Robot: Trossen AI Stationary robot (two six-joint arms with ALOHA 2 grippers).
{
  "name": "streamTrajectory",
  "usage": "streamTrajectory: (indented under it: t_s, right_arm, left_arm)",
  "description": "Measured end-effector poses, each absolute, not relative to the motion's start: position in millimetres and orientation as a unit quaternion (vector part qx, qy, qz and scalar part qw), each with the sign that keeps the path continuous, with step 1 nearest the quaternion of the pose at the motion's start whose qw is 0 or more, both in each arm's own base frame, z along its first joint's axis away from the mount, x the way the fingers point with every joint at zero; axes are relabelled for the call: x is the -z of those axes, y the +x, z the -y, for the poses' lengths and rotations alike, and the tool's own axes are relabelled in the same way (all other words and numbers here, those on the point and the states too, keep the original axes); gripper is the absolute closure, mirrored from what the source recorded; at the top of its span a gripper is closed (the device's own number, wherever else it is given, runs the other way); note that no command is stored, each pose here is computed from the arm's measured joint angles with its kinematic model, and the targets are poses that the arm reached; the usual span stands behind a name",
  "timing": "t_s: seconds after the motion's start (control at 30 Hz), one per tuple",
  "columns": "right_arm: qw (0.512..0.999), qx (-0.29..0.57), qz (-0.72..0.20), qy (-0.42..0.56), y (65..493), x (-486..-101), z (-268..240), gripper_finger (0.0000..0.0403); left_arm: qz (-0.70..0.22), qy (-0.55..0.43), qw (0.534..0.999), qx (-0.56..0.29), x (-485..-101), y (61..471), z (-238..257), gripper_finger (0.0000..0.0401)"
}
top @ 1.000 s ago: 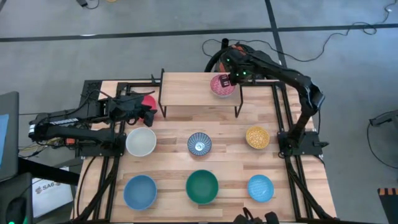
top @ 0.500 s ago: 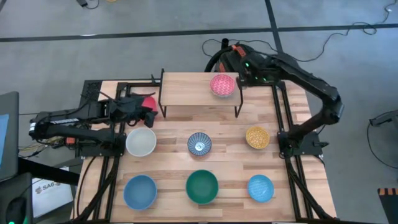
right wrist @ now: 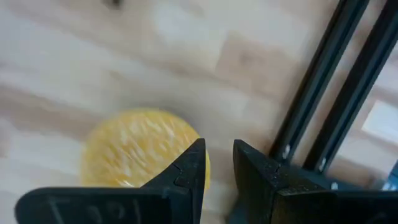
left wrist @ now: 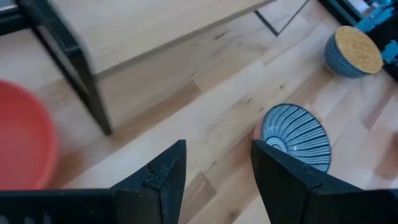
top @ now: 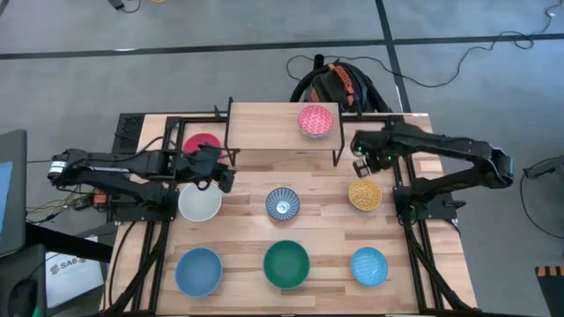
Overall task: Place and stack bowls onto a shelf
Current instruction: Stack the yellow patterned bowl on top of the red patterned bowl
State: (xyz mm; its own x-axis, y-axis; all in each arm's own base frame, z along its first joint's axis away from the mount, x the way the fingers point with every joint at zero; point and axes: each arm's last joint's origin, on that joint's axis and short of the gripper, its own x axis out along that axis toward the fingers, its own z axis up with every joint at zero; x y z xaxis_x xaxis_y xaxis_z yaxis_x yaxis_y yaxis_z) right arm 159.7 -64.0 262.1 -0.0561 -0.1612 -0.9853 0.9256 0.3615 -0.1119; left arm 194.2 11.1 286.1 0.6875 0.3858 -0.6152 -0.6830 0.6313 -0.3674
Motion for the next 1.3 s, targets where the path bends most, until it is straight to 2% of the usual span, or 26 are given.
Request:
streamTrajectory:
  t_s: [0.2,0.43,0.57,0.67,0.9,1.0,1.3]
  right_arm:
    - [0.59,0.387,-0.611,0.36,157,-218,54,0.0277]
    - [0.583,0.402,-0.614,0.348,151,-192,53,0.0209]
    - [0.589,0.404,-0.608,0.347,149,-179,52,0.0204]
    - [0.591,0.408,-0.6,0.352,148,-174,52,0.0225]
    - [0.606,0.397,-0.597,0.344,151,-169,46,0.0328]
    - [0.614,0.394,-0.589,0.347,154,-169,43,0.0356]
    - [0.657,0.393,-0.539,0.351,168,-196,23,0.0363]
  left_arm:
    - [-0.258,-0.315,0.867,-0.288,-281,205,-9,0.0239]
    - [-0.256,-0.328,0.863,-0.286,-280,206,-4,0.0239]
    - [-0.253,-0.324,0.865,-0.289,-280,206,-1,0.0239]
    - [-0.248,-0.33,0.862,-0.292,-280,206,1,0.0239]
    - [-0.249,-0.335,0.86,-0.294,-278,208,4,0.0239]
    - [-0.257,-0.335,0.857,-0.294,-274,213,6,0.0239]
    - [-0.254,-0.362,0.862,-0.248,-257,249,13,0.0239]
